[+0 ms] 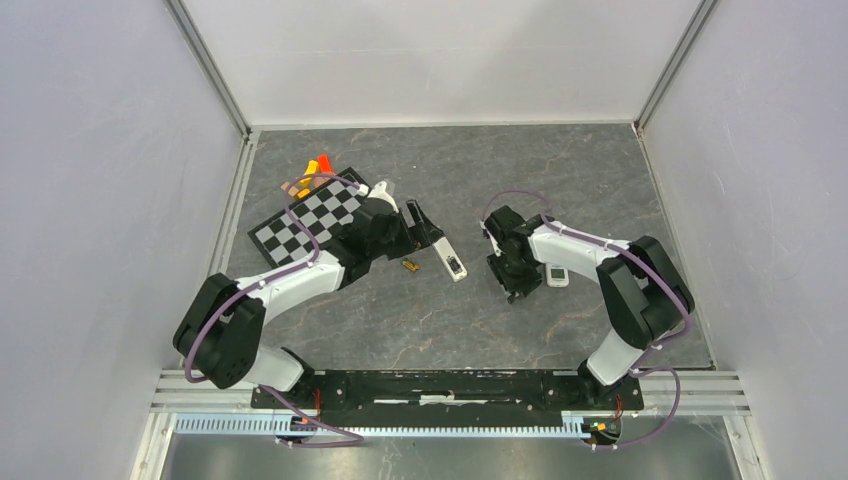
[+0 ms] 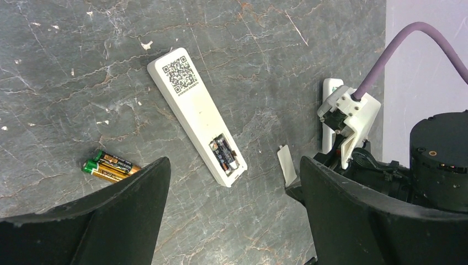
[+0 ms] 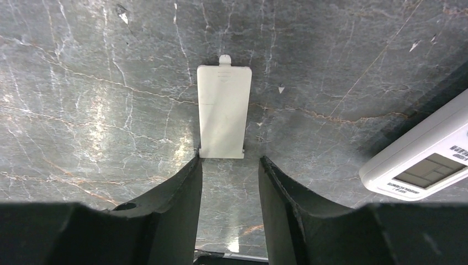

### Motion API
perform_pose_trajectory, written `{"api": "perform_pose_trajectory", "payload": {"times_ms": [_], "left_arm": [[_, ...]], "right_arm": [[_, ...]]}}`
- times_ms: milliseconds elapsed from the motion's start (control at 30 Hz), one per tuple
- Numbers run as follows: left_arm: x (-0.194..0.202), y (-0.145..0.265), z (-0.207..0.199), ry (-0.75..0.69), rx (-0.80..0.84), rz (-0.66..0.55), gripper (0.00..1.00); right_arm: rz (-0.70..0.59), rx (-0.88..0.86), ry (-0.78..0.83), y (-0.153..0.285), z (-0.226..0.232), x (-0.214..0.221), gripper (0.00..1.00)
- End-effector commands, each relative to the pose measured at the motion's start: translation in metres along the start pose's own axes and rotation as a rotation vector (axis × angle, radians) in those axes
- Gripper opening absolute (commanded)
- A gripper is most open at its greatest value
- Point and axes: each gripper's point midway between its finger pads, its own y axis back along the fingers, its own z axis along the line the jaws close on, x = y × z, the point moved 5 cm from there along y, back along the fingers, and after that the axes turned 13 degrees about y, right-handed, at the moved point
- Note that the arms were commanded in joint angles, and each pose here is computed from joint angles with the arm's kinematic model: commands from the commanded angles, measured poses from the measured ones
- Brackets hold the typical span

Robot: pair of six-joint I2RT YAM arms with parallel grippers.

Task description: Load the batteries into the remote control

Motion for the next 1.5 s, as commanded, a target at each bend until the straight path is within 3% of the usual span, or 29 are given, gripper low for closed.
{"api": "perform_pose_trajectory", "payload": {"times_ms": [0, 333, 600, 1100, 1467], "left_arm": [[-0.007, 0.007, -0.011, -0.042, 0.062, -0.026, 0.92], [-0.007, 0.006, -0.010, -0.047, 0.058, -0.026, 0.92], [-0.006, 0.004, -0.009, -0.047, 0.055, -0.023, 0.92], [-0.007, 0.004, -0.007, -0.048, 0.049, -0.026, 0.92], [-0.005, 0.001, -0.006, -0.044, 0.050, -0.017, 0.92]], "right_arm": [[-0.048, -0.029, -0.019, -0.010, -0.001, -0.013, 0.47], [-0.084, -0.103, -0.044, -0.012, 0.000, -0.015, 0.50], [-0.108, -0.128, -0.047, -0.009, 0.002, -0.015, 0.58], [-0.056, -0.066, -0.116, -0.023, -0.003, -0.011, 0.48], [-0.044, -0.062, -0.105, -0.025, -0.002, -0.008, 0.54]]}}
